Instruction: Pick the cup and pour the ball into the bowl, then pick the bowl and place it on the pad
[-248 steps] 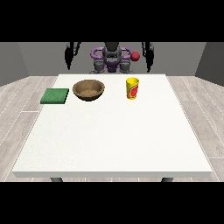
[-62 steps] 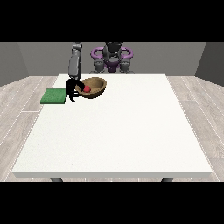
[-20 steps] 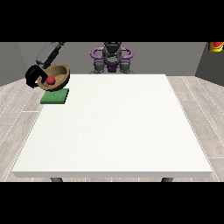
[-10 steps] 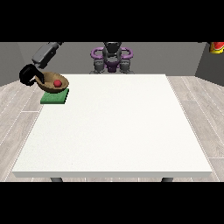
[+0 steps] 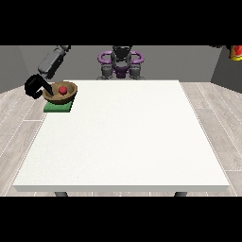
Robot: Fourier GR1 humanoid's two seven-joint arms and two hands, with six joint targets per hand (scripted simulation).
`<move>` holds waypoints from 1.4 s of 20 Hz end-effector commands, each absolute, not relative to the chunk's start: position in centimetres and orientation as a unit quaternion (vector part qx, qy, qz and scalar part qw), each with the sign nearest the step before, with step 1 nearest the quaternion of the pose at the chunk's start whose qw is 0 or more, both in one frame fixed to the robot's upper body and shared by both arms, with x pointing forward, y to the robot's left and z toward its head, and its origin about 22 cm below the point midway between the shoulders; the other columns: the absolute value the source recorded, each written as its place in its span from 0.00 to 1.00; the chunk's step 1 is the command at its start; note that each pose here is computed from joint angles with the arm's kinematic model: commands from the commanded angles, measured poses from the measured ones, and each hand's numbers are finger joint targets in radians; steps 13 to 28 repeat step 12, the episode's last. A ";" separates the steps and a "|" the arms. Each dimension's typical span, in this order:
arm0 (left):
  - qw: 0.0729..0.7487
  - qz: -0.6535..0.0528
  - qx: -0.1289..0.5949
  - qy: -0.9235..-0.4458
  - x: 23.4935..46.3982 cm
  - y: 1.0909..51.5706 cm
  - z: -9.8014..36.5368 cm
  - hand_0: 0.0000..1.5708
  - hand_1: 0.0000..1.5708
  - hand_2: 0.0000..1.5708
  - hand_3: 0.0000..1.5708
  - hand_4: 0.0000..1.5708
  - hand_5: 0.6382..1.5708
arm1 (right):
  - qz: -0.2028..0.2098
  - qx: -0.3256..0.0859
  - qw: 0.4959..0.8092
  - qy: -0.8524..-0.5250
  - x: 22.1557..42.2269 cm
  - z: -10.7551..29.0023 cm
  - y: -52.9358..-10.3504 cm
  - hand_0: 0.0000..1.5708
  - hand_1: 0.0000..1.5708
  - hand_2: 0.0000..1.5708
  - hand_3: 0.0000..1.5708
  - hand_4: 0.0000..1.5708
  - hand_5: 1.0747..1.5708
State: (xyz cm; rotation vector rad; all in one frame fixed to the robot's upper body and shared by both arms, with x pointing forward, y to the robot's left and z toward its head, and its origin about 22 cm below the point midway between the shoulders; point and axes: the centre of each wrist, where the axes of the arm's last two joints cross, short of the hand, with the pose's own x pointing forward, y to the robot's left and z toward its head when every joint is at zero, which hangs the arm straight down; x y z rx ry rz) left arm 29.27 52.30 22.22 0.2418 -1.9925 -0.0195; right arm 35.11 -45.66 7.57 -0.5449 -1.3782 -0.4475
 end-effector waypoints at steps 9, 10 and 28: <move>0.555 -0.020 0.080 -0.828 30.9 48.5 19.6 0.00 0.00 0.00 0.00 0.76 1.00 | -0.120 -0.252 0.770 -0.574 34.8 8.0 -47.0 0.00 0.00 0.00 0.00 0.00 0.65; 0.580 -0.011 0.090 -0.809 31.0 49.4 19.4 0.00 0.00 0.00 0.00 0.76 1.00 | -0.102 -0.253 0.774 -0.572 36.0 9.4 -45.8 0.00 0.00 0.00 0.00 0.00 0.66; 0.595 -0.002 0.100 -0.797 30.2 50.6 18.3 0.00 0.00 0.00 0.00 0.76 1.00 | -0.076 -0.251 0.772 -0.579 35.6 9.9 -46.2 0.00 0.00 0.00 0.00 0.13 0.61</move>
